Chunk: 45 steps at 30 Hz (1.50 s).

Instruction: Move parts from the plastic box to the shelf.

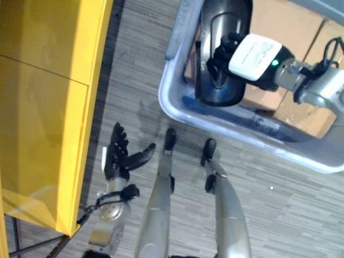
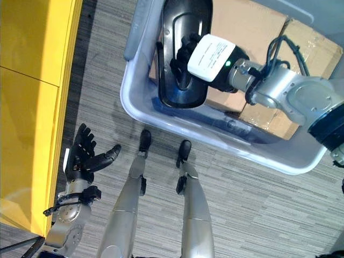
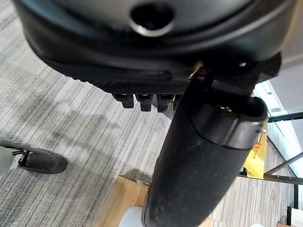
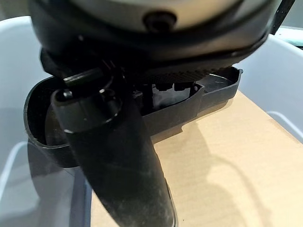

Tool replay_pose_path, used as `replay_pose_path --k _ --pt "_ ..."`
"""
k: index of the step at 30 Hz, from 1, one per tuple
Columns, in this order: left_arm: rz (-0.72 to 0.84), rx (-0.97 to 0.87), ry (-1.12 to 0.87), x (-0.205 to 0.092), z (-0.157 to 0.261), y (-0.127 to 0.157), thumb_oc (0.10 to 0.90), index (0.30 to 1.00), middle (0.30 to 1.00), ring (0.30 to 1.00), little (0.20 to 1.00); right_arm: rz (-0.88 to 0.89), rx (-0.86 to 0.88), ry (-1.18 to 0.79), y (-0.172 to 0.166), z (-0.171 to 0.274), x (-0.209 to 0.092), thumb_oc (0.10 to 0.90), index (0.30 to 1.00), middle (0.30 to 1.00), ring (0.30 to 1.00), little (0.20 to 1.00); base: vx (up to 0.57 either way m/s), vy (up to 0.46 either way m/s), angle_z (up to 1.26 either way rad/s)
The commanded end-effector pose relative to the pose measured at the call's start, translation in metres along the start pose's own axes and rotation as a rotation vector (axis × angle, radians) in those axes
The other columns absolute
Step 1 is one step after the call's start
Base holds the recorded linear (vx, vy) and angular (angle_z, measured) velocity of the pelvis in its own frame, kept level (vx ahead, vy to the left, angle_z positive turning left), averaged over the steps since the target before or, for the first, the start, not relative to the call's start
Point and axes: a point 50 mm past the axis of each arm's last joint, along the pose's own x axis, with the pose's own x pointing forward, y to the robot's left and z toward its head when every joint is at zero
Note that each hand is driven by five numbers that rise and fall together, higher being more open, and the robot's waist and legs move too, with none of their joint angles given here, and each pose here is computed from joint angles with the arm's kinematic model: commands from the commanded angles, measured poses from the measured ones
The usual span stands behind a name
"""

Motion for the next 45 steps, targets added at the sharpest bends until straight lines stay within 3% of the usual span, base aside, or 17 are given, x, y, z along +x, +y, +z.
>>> replay_pose_path --k 1,2,3,18,28,45 --pt "0.002 0.002 -0.190 -0.003 0.033 0.003 0.900 1.000 1.000 1.000 1.000 0.202 -0.056 0.082 0.044 -0.012 -0.012 0.675 0.684 0.684 0.684 0.684 0.00 0.000 0.00" --pt "0.004 0.000 -0.190 -0.003 0.033 0.003 0.900 1.000 1.000 1.000 1.000 0.214 -0.056 0.082 0.047 -0.011 -0.011 0.506 0.448 0.448 0.448 0.448 0.02 -0.001 -0.03" --pt "0.003 -0.007 -0.187 -0.003 0.032 0.002 0.900 1.000 1.000 1.000 1.000 0.235 -0.052 0.073 0.052 -0.007 -0.010 0.400 0.300 0.300 0.300 0.300 0.01 -0.003 -0.04" --pt "-0.023 -0.047 -0.211 0.007 0.037 -0.010 0.900 1.000 1.000 1.000 1.000 0.261 0.068 0.016 0.079 0.028 -0.012 0.400 0.300 0.300 0.300 0.300 0.00 0.008 0.02" --pt "-0.012 -0.031 -0.195 0.004 0.036 -0.002 0.900 1.000 1.000 1.000 1.000 0.118 0.232 0.040 0.068 0.035 -0.030 0.400 0.300 0.300 0.300 0.300 -0.01 0.011 0.01" --pt "-0.012 -0.004 -0.190 0.001 0.038 0.006 0.900 1.000 1.000 1.000 1.000 -0.131 0.339 0.106 0.032 0.026 -0.061 0.400 0.300 0.300 0.300 0.300 0.00 0.002 -0.01"
